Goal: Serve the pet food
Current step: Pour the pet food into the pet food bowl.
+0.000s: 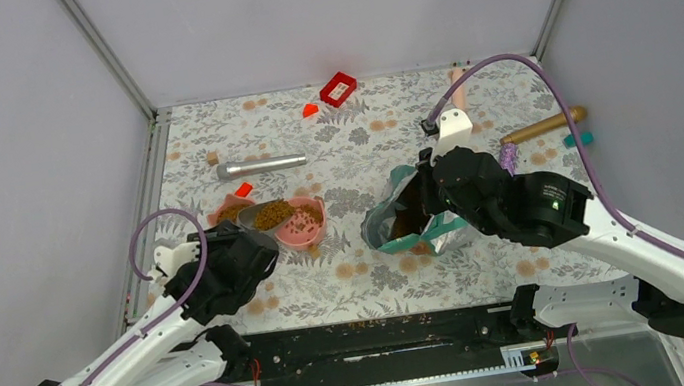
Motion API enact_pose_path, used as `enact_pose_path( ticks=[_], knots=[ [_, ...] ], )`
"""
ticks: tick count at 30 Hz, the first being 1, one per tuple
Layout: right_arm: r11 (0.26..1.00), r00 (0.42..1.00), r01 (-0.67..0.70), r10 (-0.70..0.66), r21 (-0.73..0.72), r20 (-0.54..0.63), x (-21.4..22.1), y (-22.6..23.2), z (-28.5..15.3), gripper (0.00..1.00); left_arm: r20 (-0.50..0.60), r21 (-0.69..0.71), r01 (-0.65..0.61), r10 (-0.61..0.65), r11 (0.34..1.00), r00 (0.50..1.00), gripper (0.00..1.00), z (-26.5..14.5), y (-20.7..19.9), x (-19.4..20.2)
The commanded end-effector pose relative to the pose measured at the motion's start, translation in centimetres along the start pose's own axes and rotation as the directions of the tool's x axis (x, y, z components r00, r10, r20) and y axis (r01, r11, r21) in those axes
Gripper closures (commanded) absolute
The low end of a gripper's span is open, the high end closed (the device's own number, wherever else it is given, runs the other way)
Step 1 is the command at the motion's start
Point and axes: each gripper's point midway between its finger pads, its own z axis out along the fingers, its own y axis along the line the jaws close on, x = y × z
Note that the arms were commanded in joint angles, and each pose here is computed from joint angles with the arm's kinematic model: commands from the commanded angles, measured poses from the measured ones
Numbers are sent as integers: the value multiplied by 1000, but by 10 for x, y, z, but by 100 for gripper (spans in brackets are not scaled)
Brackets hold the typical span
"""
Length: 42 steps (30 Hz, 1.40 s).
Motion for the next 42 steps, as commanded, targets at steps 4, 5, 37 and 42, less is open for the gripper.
enact_pose_path(
  ticks=[4,5,37,42],
  knots=[
    [993,982,-108,114,-50,150,-49,13,-8,100,-8,16,65,-64,998,998,100,1,0,-1],
    [993,983,-105,112,-49,149,-49,14,-8,100,-8,16,62,-62,998,998,100,1,-1,0],
    [994,983,-98,104,-44,150,-44,9,-9,100,28,-28,-241,242,970,970,100,7,-31,11],
    [995,984,-92,96,-37,151,-44,7,-9,100,21,-30,-304,305,952,952,100,6,-35,12]
  ],
)
